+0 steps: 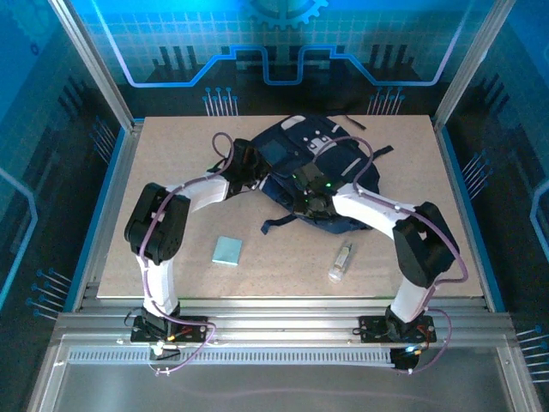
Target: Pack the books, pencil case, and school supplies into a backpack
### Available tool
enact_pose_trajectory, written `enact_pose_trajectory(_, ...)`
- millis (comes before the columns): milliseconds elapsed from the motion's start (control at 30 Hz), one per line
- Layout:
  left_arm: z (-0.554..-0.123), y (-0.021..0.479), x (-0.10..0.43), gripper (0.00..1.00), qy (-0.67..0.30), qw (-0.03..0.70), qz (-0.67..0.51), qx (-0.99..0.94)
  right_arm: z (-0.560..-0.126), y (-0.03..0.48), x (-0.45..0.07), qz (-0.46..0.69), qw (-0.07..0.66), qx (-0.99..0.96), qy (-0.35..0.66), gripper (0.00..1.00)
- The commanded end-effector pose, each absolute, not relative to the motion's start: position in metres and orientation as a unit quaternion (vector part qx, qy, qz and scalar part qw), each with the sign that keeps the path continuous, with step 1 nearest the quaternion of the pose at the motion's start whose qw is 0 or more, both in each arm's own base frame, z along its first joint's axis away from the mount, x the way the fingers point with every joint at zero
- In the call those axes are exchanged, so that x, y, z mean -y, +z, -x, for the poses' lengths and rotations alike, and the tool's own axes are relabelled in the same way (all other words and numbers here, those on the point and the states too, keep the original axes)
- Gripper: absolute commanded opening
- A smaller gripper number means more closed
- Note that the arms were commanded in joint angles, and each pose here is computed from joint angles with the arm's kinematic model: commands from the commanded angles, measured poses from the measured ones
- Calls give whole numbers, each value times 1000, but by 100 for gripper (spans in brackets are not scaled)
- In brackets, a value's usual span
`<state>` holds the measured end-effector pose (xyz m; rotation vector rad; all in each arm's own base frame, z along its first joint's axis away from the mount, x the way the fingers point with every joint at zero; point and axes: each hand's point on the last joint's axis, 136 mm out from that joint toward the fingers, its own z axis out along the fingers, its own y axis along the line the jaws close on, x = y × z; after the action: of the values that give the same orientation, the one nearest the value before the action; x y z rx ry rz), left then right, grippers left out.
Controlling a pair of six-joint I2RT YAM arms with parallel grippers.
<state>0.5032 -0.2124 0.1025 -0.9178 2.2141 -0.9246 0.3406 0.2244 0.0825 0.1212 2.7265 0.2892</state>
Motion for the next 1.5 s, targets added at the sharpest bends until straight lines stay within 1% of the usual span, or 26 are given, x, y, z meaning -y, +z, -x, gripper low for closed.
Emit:
enact_pose_trajectory(0,-543,133,182,0,-338,353,343,-802,-312,82,-196,-5,156,-984,81,0)
enact_pose_trajectory(133,-564,132,170,0,-323,361,331,-810,-303,88,-164,-6,147,-987,71,0)
enact_pose_trajectory(200,-574,131,169,0,-325,355,320,-816,-302,95,-155,-14,150,-985,82,0)
enact_pose_trajectory(333,-580,134,180,0,-351,328,300,-824,-314,106,-179,-21,166,-972,164,0)
enact_pose_trajectory(367,-577,136,185,8,-362,320,298,-823,-320,108,-190,-22,169,-967,191,0)
enact_pose_trajectory(467,-561,143,192,48,-385,292,299,-823,-342,118,-218,-19,183,-952,247,0)
enact_pose_trajectory(500,-553,146,195,55,-390,283,299,-824,-348,122,-227,-15,186,-947,261,0)
enact_pose_trajectory(567,-534,148,198,62,-398,270,300,-824,-358,130,-240,-7,193,-941,279,0)
enact_pose_trajectory(600,-523,153,200,63,-405,268,300,-821,-363,137,-249,2,197,-936,290,0)
enact_pose_trajectory(667,-502,155,205,64,-416,260,307,-815,-369,146,-261,14,204,-931,303,0)
enact_pose_trajectory(800,-458,143,223,64,-420,234,315,-819,-376,154,-281,33,202,-924,324,0)
enact_pose_trajectory(900,-445,137,235,65,-435,217,328,-810,-375,155,-291,39,195,-920,339,0)
enact_pose_trajectory(1033,-456,140,248,63,-443,220,321,-808,-366,156,-303,47,184,-911,366,0)
enact_pose_trajectory(1133,-468,138,261,56,-437,223,300,-818,-359,157,-307,54,185,-909,369,0)
enact_pose_trajectory(1167,-471,134,264,50,-435,220,298,-820,-357,158,-307,56,186,-909,368,0)
enact_pose_trajectory(1300,-473,115,267,21,-437,205,308,-820,-350,153,-295,51,187,-917,349,0)
enact_pose_trajectory(1400,-473,112,263,2,-433,212,307,-820,-344,147,-282,51,190,-924,328,0)
enact_pose_trajectory(1433,-474,114,261,0,-434,215,306,-819,-342,144,-278,50,189,-927,319,0)
enact_pose_trajectory(1467,-476,118,259,0,-436,219,304,-818,-341,138,-271,49,185,-933,305,0)
